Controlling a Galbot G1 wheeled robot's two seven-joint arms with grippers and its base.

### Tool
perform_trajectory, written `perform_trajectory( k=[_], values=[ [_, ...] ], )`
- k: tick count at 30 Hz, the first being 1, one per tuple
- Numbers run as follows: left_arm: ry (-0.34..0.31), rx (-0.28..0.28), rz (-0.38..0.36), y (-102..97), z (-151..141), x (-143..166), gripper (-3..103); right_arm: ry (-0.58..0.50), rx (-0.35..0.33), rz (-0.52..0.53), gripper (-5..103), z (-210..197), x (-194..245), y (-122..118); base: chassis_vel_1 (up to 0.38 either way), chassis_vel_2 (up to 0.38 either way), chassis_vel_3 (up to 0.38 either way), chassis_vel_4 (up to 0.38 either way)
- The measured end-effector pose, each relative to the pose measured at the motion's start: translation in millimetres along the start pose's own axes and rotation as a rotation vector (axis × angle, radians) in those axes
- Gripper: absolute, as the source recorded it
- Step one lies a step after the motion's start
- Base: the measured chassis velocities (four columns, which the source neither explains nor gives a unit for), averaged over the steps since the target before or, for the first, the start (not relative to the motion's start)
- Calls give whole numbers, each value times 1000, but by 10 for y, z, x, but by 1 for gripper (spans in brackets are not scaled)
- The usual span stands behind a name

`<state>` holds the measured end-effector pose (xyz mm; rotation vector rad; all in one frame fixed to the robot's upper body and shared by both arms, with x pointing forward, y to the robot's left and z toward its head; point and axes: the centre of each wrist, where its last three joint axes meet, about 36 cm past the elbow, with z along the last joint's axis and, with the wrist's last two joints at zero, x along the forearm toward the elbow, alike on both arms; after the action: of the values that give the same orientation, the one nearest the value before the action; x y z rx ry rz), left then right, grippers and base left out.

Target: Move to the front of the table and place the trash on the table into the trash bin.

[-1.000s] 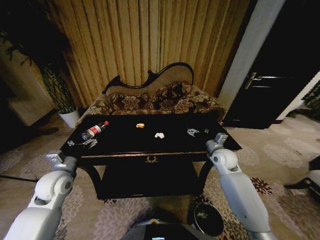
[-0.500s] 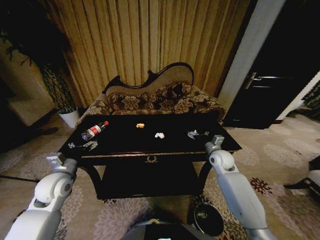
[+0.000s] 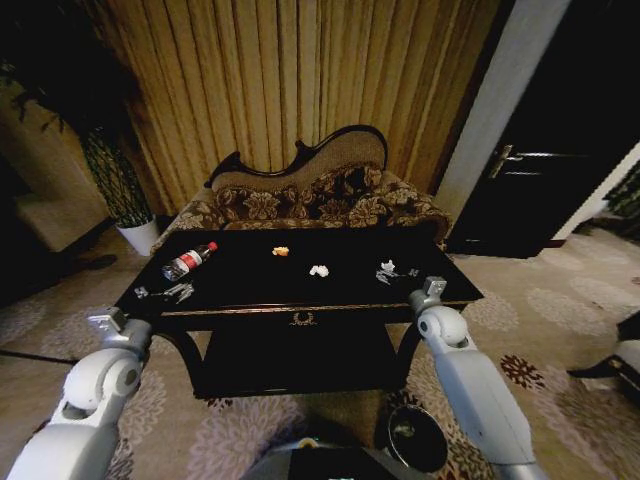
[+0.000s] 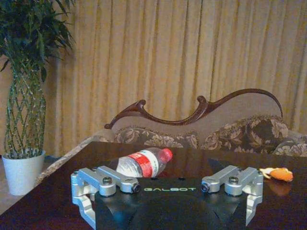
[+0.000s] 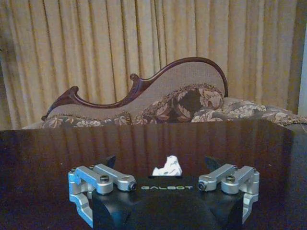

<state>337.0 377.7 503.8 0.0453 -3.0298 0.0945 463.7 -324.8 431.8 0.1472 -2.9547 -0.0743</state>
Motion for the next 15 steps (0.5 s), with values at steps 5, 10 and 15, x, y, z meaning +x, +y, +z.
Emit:
perform_trajectory(
  k=[5,10,15],
  values=[
    [2,3,-6,31,7,-2,100,8,18,9,100,24,1,-17,0,0,0,0],
    [6,10,-11,39,39,-7,100,17,25,14,100,65,7,-22,0,0,0,0],
    [7,17,-10,29,71,-7,100,18,24,22,98,114,0,-38,0,0,0,0]
  ],
)
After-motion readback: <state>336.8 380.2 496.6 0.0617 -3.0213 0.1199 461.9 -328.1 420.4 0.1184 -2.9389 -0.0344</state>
